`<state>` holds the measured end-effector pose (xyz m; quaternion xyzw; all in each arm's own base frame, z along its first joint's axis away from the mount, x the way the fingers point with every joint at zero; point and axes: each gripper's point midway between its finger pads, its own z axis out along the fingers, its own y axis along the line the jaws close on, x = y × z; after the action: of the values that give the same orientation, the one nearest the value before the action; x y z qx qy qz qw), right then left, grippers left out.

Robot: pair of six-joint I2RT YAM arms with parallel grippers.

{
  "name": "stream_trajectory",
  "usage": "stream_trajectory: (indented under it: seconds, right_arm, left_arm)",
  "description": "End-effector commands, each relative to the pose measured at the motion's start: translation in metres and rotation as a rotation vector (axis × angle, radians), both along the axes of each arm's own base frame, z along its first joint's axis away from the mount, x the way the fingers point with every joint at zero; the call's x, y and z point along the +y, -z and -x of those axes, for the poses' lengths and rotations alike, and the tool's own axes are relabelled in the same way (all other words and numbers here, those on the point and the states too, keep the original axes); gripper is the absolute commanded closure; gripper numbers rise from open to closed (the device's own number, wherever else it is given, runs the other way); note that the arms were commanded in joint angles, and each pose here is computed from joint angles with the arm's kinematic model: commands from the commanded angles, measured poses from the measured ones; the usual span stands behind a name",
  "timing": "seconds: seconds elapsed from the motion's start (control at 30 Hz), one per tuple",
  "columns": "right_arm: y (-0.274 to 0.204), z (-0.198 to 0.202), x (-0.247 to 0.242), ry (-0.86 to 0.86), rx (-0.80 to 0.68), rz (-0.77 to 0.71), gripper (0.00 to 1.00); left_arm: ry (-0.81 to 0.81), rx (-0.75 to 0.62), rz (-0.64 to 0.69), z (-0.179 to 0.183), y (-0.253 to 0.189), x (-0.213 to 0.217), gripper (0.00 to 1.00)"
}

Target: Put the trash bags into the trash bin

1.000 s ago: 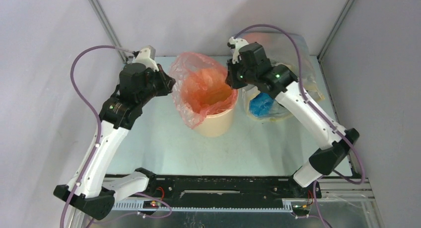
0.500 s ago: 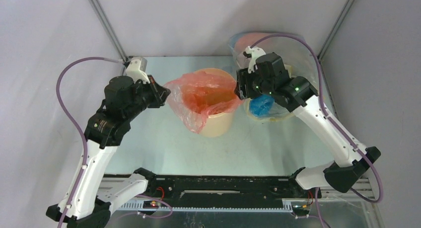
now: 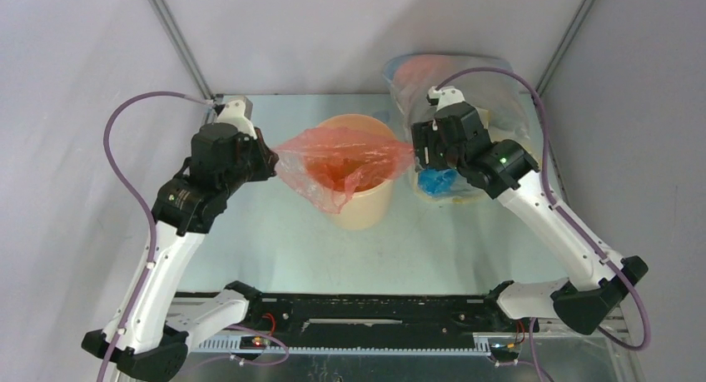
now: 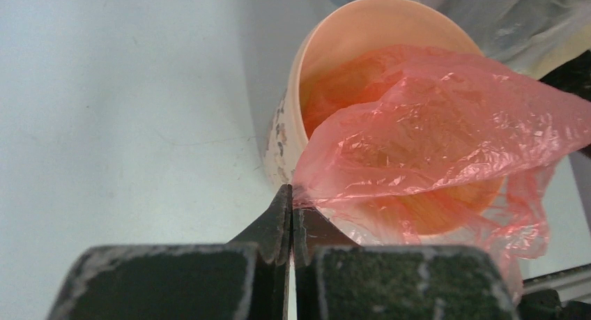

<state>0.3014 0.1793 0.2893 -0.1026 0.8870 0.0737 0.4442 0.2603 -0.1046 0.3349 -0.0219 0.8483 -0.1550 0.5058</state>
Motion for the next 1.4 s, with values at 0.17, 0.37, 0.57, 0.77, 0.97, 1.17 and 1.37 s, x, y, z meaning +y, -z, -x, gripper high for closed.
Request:
stream_trajectory:
  seconds: [0.17, 0.37, 0.57, 0.77, 0.97, 1.17, 1.37]
  right_arm:
    - [-0.037, 0.022, 0.037, -0.158, -0.093, -0.208, 0.2]
    - [-0.038, 0.041, 0.075, -0.195, -0.111, -0.183, 0.14]
    - [-0.051, 0.046, 0.075, -0.006, -0.17, -0.234, 0.1]
    - [-0.065, 0.065, 0.058, 0.319, -0.207, -0.422, 0.2]
    - [-0.067, 0.064, 0.067, 0.422, -0.155, -0.518, 0.22]
    - [-0.065, 0.051, 0.082, 0.454, -0.118, -0.533, 0.24]
    - [-0.055, 0.042, 0.102, 0.44, -0.061, -0.543, 0.29]
  left_arm:
    - [0.043, -0.031, 0.015, 0.005, -0.008, -0.004, 1.0]
    - [0.079, -0.028, 0.043, 0.007, -0.008, -0.011, 1.0]
    - [0.076, -0.045, 0.044, 0.01, -0.013, -0.009, 1.0]
    - [0.093, -0.039, 0.051, 0.011, -0.012, -0.012, 1.0]
    - [0.09, -0.044, 0.052, 0.01, -0.012, -0.012, 1.0]
    - [0.091, -0.042, 0.054, 0.01, -0.013, -0.013, 1.0]
    - [0.082, -0.049, 0.044, 0.011, -0.014, -0.01, 1.0]
